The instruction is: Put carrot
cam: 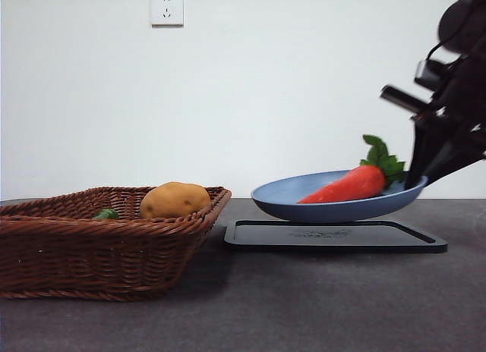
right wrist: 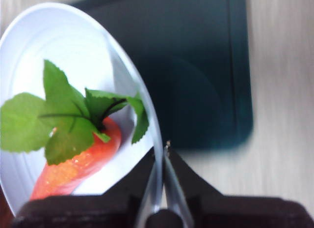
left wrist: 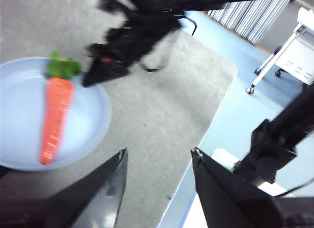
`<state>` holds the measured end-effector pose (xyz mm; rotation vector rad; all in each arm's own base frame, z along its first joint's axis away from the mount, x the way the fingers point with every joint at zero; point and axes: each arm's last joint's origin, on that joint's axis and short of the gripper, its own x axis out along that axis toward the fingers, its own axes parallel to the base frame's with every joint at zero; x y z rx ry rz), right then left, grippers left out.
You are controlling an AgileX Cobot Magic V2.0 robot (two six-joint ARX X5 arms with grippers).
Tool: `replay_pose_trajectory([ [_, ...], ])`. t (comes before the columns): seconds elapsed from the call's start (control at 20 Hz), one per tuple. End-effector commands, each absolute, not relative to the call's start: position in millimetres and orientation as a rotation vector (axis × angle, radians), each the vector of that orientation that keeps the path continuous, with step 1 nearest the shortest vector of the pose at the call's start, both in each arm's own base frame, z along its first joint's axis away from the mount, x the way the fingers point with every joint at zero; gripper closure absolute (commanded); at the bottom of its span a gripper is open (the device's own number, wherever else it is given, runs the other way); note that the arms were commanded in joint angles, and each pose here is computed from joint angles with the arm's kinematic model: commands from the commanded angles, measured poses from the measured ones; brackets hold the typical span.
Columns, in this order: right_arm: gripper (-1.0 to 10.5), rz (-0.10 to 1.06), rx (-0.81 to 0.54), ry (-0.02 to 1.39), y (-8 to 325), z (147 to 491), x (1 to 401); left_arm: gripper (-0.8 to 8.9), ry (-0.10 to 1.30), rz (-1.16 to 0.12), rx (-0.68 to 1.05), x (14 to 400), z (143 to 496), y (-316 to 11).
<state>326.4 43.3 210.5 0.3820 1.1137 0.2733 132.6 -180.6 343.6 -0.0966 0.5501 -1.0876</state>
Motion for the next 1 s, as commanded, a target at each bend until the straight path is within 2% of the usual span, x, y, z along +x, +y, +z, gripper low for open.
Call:
replay_pose_trajectory([
  [0.05, 9.4, 0.278, 0.382, 1.107, 45.2, 203.1, 352.7, 5.78, 0.542, -1.093, -0.097, 131.3, 348.8, -180.9],
  [0.2, 9.4, 0.278, 0.383, 1.105, 47.3, 188.2, 374.4, 5.78, 0.549, -1.09, -0.093, 131.3, 348.2, -180.7],
  [0.4, 9.2, 0.27, 0.387, 1.138, 48.0, 169.2, 381.5, 5.78, 0.54, -1.073, -0.092, 131.8, 348.4, -180.6],
  [0.6, 7.3, 0.271, 0.383, 1.142, 47.9, 167.7, 381.8, 5.78, 0.522, -1.018, -0.083, 133.5, 348.5, -179.8],
  [0.7, 7.3, 0.272, 0.381, 1.144, 47.3, 174.2, 378.4, 5.8, 0.478, -0.961, -0.073, 135.8, 350.5, -179.5],
  [0.9, 7.3, 0.299, 0.331, 1.148, 45.2, 211.2, 356.0, 5.81, 0.238, -0.764, 0.051, 146.3, 361.2, -181.3],
  [1.0, 7.3, 0.308, 0.308, 1.15, 45.3, 233.5, 339.5, 5.81, 0.162, -0.669, 0.066, 153.4, 364.1, -184.6],
])
